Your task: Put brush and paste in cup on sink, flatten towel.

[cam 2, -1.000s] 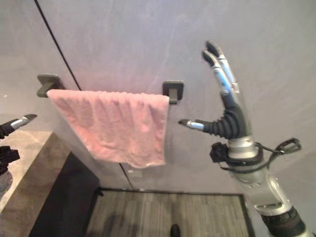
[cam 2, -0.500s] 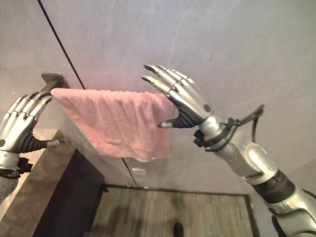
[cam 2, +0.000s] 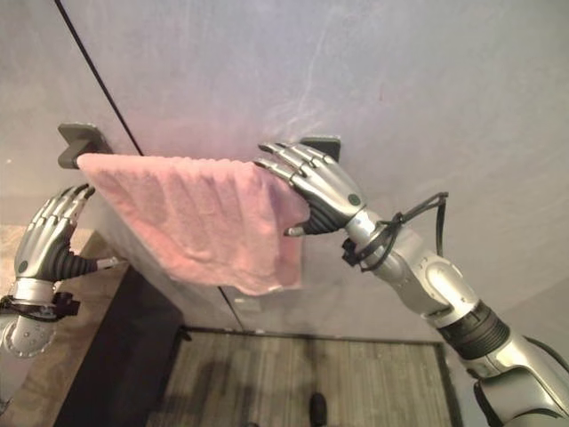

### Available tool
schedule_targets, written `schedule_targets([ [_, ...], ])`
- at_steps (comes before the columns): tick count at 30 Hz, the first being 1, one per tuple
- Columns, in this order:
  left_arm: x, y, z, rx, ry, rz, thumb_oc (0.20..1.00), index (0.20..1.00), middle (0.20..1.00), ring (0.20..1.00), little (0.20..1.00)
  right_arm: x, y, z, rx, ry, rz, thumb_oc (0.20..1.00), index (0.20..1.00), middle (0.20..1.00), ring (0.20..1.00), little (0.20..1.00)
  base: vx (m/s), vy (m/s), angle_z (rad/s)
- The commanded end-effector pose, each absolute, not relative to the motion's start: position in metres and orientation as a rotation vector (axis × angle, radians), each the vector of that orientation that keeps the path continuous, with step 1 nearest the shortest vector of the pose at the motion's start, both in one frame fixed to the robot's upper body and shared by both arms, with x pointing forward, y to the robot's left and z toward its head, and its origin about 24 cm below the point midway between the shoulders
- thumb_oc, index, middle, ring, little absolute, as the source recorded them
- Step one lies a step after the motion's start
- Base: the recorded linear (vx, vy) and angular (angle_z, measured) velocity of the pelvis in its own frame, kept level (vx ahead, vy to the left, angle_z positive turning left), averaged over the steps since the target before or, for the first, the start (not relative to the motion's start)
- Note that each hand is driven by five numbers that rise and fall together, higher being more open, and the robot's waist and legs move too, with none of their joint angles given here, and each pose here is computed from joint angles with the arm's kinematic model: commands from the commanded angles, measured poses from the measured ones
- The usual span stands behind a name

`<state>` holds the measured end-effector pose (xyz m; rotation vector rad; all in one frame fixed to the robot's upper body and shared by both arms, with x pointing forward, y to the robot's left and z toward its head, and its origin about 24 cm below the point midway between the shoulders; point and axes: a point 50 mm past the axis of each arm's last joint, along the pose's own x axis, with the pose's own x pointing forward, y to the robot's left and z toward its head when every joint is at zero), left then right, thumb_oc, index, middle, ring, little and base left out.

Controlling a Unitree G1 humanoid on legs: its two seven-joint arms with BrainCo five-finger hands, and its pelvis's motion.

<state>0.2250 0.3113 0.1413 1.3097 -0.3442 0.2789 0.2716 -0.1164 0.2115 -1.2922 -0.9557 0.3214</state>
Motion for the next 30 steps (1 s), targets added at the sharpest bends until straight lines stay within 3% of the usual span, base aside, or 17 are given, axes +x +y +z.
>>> schedule_targets([
  [1, 0.225, 0.32, 0.171, 1.358, -0.445, 0.375, 1.0, 1.0, 1.0, 1.0, 1.0, 0.263, -0.121, 0.221, -1.235, -0.993, 0.287, 1.0, 1.0, 1.0, 1.0, 1.0, 0.0, 0.0, 0.0],
  [14, 0.205, 0.328, 0.189, 1.3, -0.546, 0.588, 1.0, 1.0, 1.0, 1.0, 1.0, 0.255, -0.131, 0.224, -1.258, -1.008, 0.241, 1.0, 1.0, 1.0, 1.0, 1.0, 0.01, -0.005, 0.0],
  [30, 0.223, 0.29, 0.219, 1.317, -0.743, 0.395, 1.0, 1.0, 1.0, 1.0, 1.0, 0.274, -0.126, 0.174, -1.383, -0.816, 0.432, 1.0, 1.0, 1.0, 1.0, 1.0, 0.0, 0.0, 0.0],
])
